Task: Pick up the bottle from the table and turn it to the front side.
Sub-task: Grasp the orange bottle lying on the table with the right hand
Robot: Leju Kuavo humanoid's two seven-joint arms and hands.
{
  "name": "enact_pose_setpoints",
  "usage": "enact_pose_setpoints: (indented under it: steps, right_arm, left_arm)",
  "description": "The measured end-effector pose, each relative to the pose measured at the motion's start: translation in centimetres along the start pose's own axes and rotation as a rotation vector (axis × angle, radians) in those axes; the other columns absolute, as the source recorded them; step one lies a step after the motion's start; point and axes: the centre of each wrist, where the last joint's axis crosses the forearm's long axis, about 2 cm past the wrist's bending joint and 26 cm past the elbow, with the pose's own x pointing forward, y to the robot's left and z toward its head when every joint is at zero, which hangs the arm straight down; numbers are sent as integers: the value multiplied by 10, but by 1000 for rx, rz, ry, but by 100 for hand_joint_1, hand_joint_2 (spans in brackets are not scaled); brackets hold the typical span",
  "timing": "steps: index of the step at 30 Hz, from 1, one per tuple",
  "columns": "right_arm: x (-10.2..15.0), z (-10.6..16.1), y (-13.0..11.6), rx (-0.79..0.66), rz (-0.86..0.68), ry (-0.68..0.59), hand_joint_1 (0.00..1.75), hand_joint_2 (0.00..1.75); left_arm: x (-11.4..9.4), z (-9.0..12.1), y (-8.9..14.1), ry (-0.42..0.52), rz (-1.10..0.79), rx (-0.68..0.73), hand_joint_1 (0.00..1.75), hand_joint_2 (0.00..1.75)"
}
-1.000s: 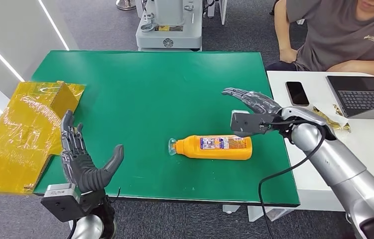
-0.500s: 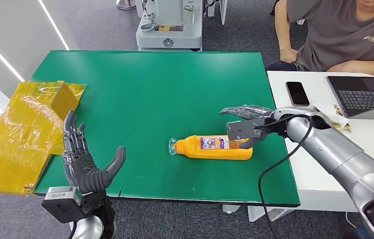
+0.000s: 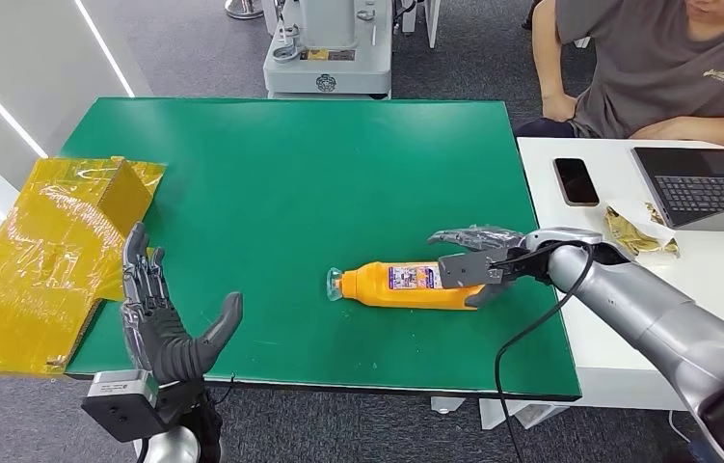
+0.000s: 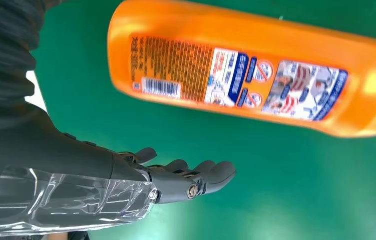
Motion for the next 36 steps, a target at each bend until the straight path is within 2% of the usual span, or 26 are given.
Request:
enact_pose_setpoints:
  steps: [14,36]
  right_arm:
    - [-8,-11,41,28,-23,12,0,175]
    - [-11,-14,56,38,-29,25,0,175]
  left_arm:
    - [0,1,2,-5,-3,-3,0,175]
    - [0,1,2,4,-8,-10,0,175]
